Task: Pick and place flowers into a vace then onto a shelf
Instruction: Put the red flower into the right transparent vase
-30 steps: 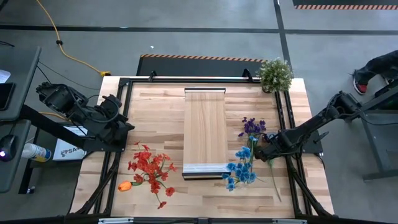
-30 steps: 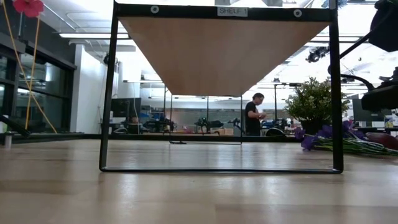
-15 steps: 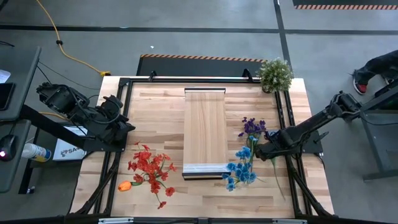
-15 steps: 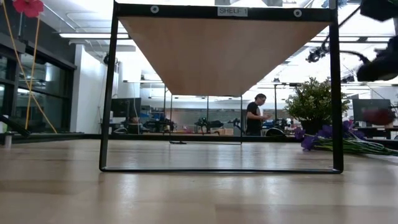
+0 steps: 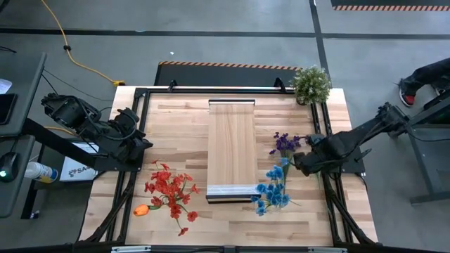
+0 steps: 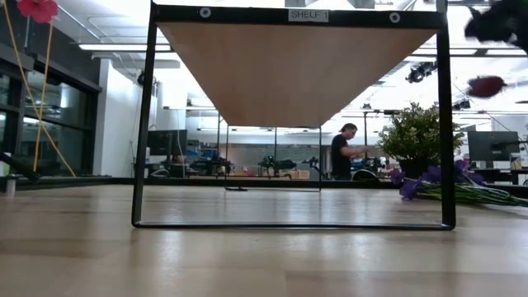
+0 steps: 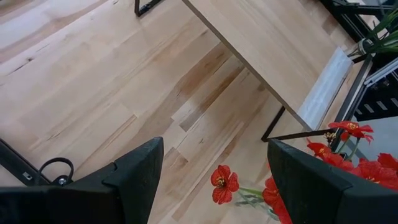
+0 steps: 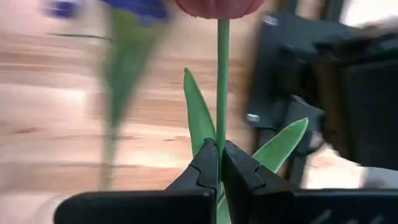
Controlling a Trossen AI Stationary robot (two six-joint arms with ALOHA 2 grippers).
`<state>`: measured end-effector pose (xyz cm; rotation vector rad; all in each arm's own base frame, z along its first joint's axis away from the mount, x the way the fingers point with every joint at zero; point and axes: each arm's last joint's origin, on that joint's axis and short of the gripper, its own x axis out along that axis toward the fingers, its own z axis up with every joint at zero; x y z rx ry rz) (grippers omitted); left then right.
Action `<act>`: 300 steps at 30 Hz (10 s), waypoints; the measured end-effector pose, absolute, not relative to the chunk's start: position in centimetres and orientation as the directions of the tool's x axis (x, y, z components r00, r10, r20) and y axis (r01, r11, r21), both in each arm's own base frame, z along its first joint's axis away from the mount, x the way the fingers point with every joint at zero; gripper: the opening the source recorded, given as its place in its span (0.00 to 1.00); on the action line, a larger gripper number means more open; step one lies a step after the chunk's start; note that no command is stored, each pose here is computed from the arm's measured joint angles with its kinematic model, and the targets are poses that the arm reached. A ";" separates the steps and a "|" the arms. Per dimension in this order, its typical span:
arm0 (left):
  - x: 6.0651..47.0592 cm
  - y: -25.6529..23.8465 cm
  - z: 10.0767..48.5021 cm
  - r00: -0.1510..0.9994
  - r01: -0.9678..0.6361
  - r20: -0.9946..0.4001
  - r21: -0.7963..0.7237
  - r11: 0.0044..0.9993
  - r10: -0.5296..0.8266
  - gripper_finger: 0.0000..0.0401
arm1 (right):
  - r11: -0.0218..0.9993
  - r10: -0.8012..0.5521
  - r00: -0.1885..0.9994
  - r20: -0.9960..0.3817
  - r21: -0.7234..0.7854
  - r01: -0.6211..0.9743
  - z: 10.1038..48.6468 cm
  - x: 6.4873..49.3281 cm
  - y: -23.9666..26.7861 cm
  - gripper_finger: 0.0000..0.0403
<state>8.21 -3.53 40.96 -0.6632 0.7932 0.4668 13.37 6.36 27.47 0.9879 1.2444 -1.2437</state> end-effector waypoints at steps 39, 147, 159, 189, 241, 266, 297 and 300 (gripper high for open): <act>8.2 -3.5 41.0 0.620 -0.611 -0.772 -0.365 0.703 0.137 0.80 | 0.529 -0.625 0.677 -0.388 0.426 0.733 48.1 13.3 2.0 0.00; 9.1 -4.1 40.8 0.601 -0.634 -0.787 -0.367 0.681 0.136 0.80 | 0.981 -0.193 0.981 0.001 0.008 0.193 49.9 6.8 19.8 0.00; 9.1 -4.1 40.8 0.601 -0.634 -0.787 -0.367 0.681 0.136 0.80 | 0.982 -0.187 0.982 -0.001 -0.032 0.187 49.5 6.7 19.4 0.00; 9.6 -4.4 41.1 0.652 -0.608 -0.751 -0.434 0.665 0.106 0.80 | 0.995 -0.097 0.990 -0.101 0.012 0.099 50.4 5.1 11.3 0.00; 11.4 -5.5 40.8 0.644 -0.617 -0.755 -0.415 0.668 0.125 0.80 | 0.929 -0.161 0.987 -0.009 0.336 0.155 38.4 5.4 13.1 0.00; 11.5 -5.5 40.8 0.650 -0.616 -0.749 -0.421 0.666 0.128 0.80 | 0.886 -0.264 0.965 0.000 0.396 0.242 37.5 7.8 17.6 0.00; 11.5 -5.5 40.8 0.649 -0.614 -0.750 -0.418 0.669 0.127 0.80 | 0.899 -0.290 0.957 -0.010 0.338 0.277 35.7 9.6 19.6 0.00; 11.5 -5.5 40.8 0.649 -0.614 -0.750 -0.418 0.669 0.127 0.80 | 0.905 -0.290 0.957 -0.010 0.321 0.278 35.5 9.6 19.6 0.00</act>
